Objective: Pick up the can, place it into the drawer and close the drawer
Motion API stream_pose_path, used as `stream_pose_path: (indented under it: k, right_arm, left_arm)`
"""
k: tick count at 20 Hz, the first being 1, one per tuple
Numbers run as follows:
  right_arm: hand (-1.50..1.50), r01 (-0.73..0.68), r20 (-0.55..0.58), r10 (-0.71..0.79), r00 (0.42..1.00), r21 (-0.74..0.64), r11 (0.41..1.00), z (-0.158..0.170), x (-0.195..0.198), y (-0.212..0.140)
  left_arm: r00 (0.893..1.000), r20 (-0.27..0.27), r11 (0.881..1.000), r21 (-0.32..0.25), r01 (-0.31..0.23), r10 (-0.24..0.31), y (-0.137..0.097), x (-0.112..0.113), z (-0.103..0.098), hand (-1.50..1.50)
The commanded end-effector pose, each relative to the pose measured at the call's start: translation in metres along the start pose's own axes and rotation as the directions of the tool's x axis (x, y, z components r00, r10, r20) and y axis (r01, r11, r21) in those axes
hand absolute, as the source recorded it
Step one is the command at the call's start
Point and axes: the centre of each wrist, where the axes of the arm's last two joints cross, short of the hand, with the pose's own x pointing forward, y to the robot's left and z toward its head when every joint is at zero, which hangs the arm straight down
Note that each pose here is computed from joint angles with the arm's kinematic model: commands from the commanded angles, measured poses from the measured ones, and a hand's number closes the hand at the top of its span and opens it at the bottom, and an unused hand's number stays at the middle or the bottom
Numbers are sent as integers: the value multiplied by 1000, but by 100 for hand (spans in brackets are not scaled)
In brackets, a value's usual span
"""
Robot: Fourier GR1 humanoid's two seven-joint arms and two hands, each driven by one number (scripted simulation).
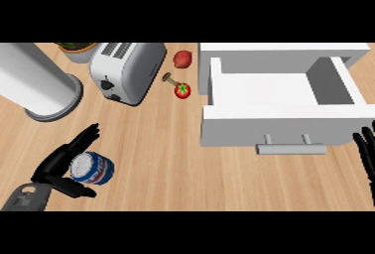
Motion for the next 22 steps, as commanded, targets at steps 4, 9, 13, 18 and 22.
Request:
stream_pose_path:
  k: [4, 9, 13, 18, 22]
  right_arm:
    - [-150, -3, 6, 3, 1000, -9, 1000, 13, 0, 5]
    - [-150, 6, 11, -6, 1000, -10, 1000, 9, 8, 9]
    - [-150, -9, -6, 9, 1000, 2, 1000, 10, -10, -1]
    - [-150, -2, 8, 2, 1000, -14, 1000, 9, 10, -15]
    - [-150, 30, 3, -30, 1000, -17, 999, 7, -4, -14]
  left_arm:
    - [996, 47, 993, -94, -74, 79, -23, -2, -20, -150]
    - [996, 61, 992, -107, -66, 73, -13, 2, -20, -150]
    - [994, 67, 989, -132, -73, 82, -24, -3, -17, -150]
    - [990, 85, 983, -158, -97, 111, -37, -4, -19, 150]
    - [983, 108, 975, -180, -130, 151, -49, 2, -44, 150]
